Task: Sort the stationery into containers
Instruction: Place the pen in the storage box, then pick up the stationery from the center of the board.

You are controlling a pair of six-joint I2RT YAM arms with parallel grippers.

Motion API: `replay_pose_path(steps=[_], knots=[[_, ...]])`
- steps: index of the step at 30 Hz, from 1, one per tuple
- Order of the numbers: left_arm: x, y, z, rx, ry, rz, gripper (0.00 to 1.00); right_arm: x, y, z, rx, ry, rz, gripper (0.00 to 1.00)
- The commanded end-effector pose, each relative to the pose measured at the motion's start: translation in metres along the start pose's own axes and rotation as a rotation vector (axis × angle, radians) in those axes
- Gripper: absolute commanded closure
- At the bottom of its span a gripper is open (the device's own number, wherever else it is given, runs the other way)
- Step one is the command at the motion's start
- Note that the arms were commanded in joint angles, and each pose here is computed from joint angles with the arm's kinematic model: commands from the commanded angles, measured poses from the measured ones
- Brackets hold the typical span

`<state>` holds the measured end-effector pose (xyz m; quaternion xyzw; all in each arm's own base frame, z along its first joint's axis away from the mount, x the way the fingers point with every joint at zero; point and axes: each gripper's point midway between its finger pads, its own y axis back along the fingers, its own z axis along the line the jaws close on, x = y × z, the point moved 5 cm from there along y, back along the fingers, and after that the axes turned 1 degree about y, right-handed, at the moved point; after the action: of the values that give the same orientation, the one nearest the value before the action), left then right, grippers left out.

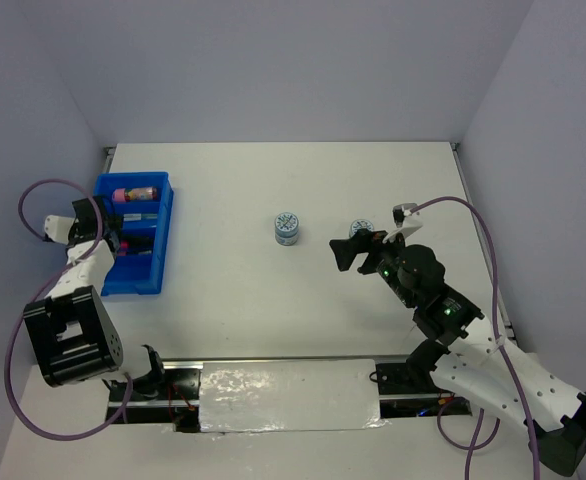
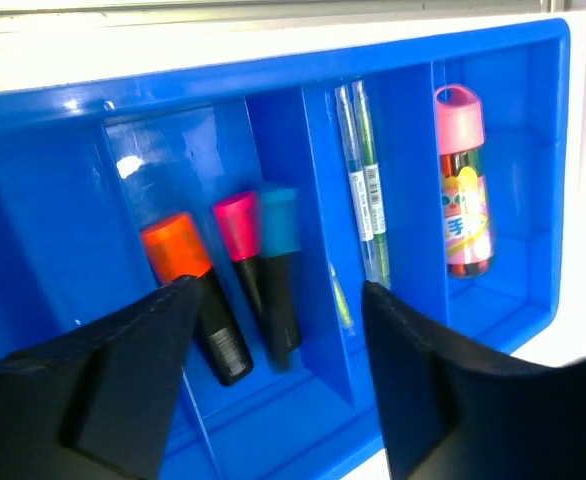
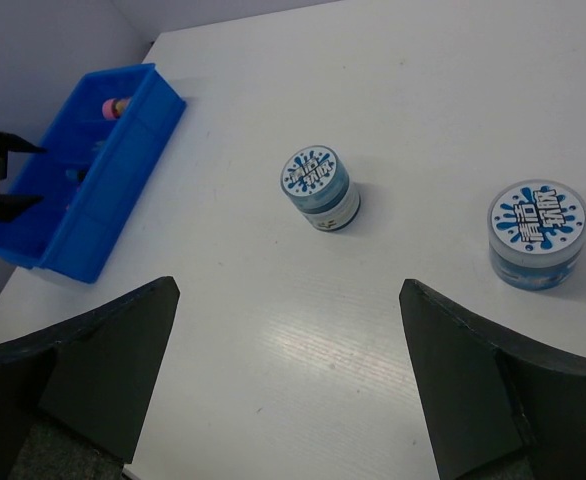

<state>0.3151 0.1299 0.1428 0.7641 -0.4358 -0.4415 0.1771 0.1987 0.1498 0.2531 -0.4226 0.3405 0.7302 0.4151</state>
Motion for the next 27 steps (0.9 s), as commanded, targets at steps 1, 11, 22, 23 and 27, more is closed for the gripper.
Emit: replay_pose_path(steps=[1,11,22,23,27], knots=[[-0.006,0.001,-0.014,0.047,0.025,-0.006,0.16,-0.007,-0.002,0.003,-0.016,-0.002,-0.036,0.01],[0.029,0.108,-0.123,0.544,-0.442,-0.073,0.01,-0.013,0.004,-0.007,0.056,-0.015,-0.074,0.0],[0.329,0.184,-0.178,0.929,-1.384,0.328,0.01,-0.026,0.028,-0.04,0.262,-0.08,-0.203,0.0],[0.333,0.193,-0.184,0.904,-1.424,0.331,0.01,-0.027,0.028,-0.04,0.264,-0.081,-0.206,0.0],[0.374,0.196,-0.165,0.878,-1.538,0.326,0.01,-0.025,0.024,-0.04,0.263,-0.073,-0.185,0.0]])
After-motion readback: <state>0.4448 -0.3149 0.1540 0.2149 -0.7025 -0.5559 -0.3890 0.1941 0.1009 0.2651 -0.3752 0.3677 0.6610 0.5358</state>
